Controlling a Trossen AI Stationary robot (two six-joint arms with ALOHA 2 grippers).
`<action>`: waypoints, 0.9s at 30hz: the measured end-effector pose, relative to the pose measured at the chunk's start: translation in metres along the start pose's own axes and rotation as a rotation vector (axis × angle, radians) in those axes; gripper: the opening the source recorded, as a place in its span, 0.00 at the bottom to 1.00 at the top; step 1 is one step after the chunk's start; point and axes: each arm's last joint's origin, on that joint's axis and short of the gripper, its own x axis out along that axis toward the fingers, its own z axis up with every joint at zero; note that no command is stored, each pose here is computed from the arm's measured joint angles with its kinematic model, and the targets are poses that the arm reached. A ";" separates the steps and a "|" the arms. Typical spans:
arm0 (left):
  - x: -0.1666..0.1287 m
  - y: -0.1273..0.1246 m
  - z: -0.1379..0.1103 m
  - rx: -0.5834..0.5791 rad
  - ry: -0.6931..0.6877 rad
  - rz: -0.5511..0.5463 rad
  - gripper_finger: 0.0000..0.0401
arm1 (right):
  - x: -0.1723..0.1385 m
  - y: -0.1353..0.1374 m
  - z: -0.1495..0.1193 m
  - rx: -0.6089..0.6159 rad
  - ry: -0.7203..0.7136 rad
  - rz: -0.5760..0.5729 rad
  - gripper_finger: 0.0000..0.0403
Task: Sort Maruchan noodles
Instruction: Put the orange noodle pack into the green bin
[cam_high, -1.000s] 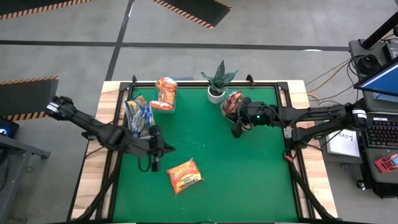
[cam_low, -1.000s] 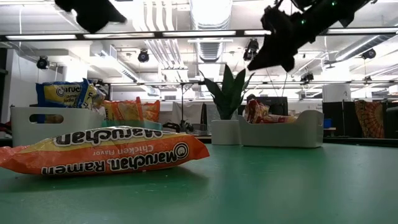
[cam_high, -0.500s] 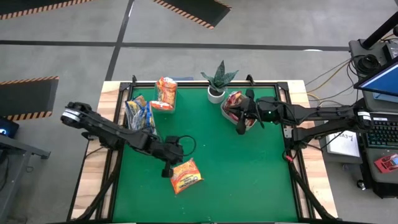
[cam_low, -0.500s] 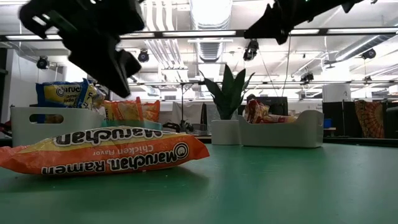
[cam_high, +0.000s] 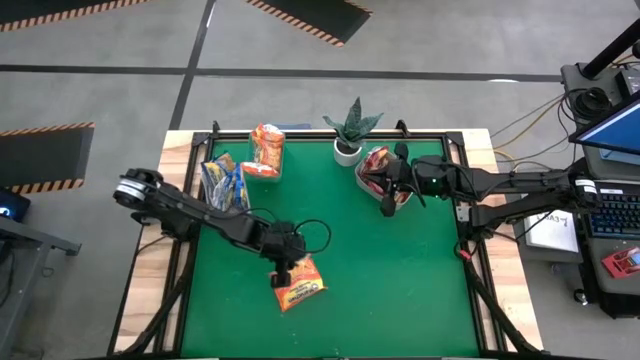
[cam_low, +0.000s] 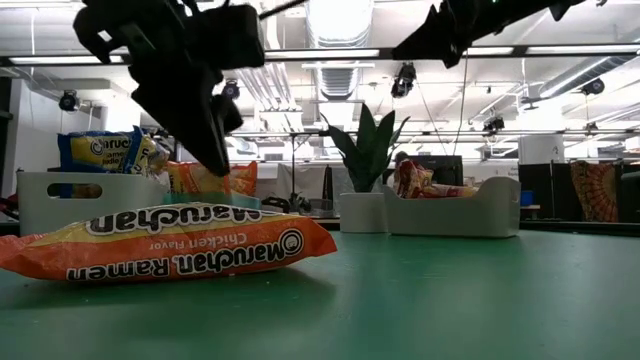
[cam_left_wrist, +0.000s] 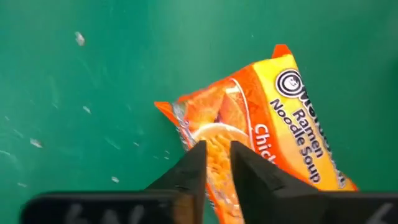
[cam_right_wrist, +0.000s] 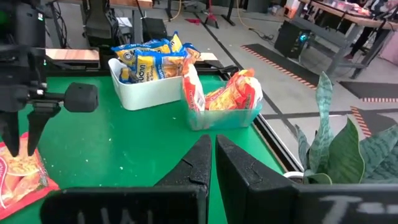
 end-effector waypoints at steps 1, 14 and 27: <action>0.002 0.000 0.000 -0.026 0.009 -0.009 0.16 | 0.000 0.000 0.000 0.000 0.003 0.000 0.03; 0.007 0.001 -0.002 -0.141 0.041 -0.036 0.86 | 0.000 0.000 -0.003 -0.002 0.020 0.003 0.03; 0.032 0.012 -0.040 -0.237 -0.172 -0.150 0.90 | 0.000 0.002 -0.004 0.004 0.027 0.054 0.03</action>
